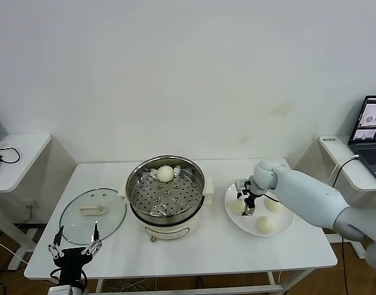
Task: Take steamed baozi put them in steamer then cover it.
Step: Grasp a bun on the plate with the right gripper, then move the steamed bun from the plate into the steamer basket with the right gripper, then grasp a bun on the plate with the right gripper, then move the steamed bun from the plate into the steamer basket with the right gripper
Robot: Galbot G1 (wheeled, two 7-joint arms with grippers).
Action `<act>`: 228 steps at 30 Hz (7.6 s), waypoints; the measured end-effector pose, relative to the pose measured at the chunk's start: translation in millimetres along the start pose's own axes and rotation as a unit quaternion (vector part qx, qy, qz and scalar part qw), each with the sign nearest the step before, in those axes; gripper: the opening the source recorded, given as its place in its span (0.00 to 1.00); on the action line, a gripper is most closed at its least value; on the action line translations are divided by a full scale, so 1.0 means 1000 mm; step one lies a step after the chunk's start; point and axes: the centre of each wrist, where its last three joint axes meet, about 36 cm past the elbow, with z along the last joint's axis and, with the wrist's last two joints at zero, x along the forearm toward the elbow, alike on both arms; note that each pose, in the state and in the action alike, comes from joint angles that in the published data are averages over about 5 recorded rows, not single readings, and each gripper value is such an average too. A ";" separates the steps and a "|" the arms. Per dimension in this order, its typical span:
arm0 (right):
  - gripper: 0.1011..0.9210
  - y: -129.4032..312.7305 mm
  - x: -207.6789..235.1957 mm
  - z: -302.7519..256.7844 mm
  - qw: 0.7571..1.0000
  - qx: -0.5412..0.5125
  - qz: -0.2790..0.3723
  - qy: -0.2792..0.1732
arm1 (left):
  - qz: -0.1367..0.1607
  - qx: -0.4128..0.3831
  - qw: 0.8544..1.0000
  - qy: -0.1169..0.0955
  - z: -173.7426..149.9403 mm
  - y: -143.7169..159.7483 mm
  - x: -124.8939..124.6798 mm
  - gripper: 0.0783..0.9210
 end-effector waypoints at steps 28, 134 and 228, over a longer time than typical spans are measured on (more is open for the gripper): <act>0.63 -0.048 0.187 -0.061 0.995 0.018 0.076 -0.055 | 0.012 0.001 1.000 -0.020 -0.015 -0.001 0.002 0.88; 0.88 0.063 0.169 0.032 0.999 0.038 0.000 0.001 | 0.016 -0.009 1.000 -0.012 -0.016 0.003 0.010 0.88; 0.58 -0.054 0.239 -0.055 0.996 0.024 0.071 -0.057 | 0.007 -0.002 1.000 -0.020 -0.023 0.006 0.001 0.88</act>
